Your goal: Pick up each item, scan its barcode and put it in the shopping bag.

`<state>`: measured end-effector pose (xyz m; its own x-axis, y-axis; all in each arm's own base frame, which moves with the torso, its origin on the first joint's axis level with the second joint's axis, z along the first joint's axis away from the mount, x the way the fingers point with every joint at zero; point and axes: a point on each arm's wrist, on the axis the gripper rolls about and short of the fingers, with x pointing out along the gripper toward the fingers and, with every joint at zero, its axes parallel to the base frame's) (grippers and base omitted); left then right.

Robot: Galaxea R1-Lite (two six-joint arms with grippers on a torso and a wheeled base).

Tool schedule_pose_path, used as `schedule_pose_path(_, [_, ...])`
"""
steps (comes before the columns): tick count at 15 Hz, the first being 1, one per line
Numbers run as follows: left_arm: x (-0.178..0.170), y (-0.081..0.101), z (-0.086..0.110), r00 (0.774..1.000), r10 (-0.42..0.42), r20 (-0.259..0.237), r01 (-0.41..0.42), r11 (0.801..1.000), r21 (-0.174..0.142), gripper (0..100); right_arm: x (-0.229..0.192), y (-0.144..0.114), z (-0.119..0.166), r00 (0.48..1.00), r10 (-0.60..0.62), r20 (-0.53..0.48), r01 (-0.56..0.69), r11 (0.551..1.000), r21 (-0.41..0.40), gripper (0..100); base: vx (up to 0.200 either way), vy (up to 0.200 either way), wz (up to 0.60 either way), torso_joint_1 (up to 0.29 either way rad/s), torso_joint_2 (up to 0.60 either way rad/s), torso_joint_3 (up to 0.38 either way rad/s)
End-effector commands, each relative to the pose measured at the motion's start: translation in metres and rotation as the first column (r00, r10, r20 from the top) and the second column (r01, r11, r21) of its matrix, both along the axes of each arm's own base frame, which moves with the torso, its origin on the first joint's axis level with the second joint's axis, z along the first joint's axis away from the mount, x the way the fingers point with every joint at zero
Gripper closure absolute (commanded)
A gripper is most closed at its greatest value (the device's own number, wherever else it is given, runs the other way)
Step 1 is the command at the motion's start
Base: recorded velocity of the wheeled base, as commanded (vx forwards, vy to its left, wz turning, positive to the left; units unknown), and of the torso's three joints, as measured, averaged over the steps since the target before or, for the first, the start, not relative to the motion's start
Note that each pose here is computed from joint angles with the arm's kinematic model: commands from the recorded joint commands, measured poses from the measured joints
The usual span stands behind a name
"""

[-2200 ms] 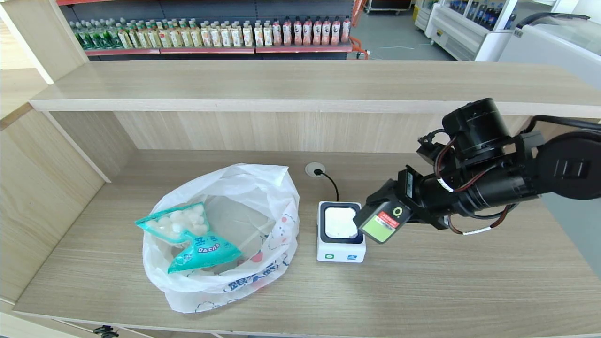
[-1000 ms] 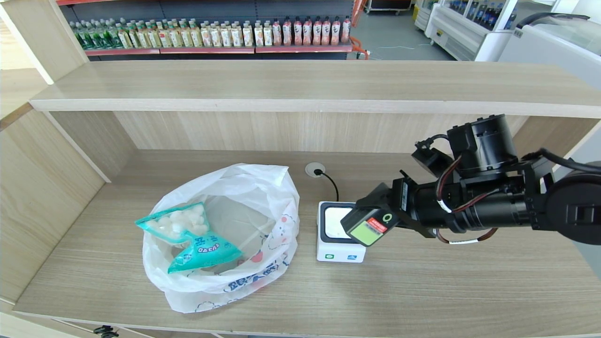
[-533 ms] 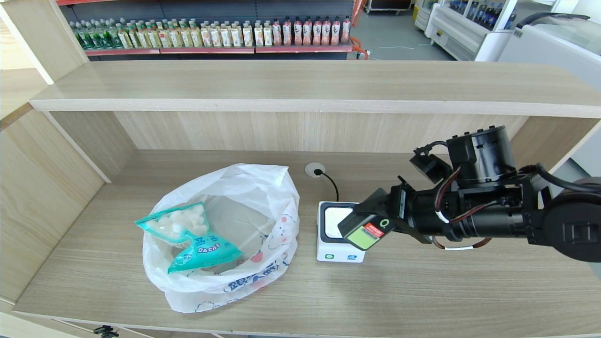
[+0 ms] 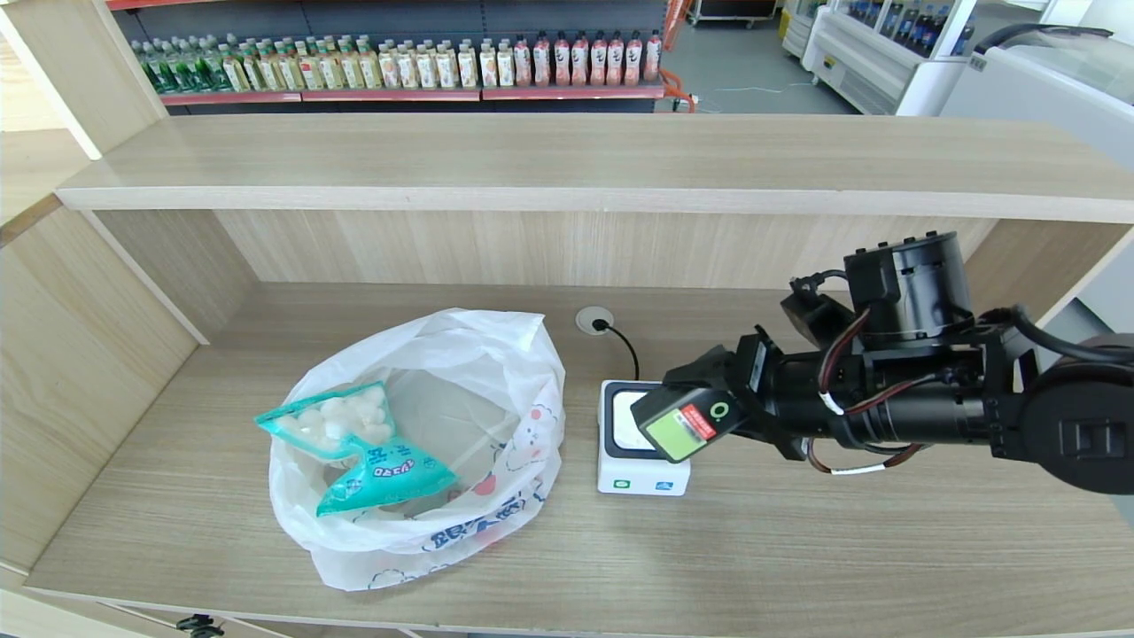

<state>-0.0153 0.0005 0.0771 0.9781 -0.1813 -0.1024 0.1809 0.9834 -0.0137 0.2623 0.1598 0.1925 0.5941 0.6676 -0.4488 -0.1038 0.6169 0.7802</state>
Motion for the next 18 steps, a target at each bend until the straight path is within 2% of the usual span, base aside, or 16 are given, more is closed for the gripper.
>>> schedule_pose_path(1, [0.000, 0.000, 0.000, 1.000, 0.000, -0.002, 0.000, 1.000, 0.000, 0, 0.004, 0.000, 0.002, 1.000, -0.027, -0.017, 0.027, 0.999, 0.044, 100, 0.000, 0.000, 0.00, 0.000, 0.00, 0.000])
schedule_pose_path(8, [0.000, 0.000, 0.000, 1.000, 0.000, -0.002, 0.000, 1.000, 0.000, 0, 0.012, -0.016, 0.011, 0.984, -0.011, -0.176, 0.052, 0.971, 0.233, 100, 0.000, 0.000, 0.00, 0.000, 0.00, 0.000])
schedule_pose_path(12, [0.000, 0.000, 0.000, 1.000, 0.000, 0.000, 0.000, 1.000, 0.000, 0, 0.012, -0.020, 0.009, 0.975, 0.059, -0.215, -0.001, 0.965, 0.263, 100, 0.000, 0.000, 0.00, 0.000, 0.00, 0.000])
schedule_pose_path(18, [0.000, 0.000, 0.000, 1.000, 0.000, 0.000, 0.000, 1.000, 0.000, 0, 0.014, -0.024, 0.003, 0.961, 0.094, -0.259, -0.024, 0.965, 0.262, 100, 0.000, 0.000, 0.00, 0.000, 0.00, 0.000])
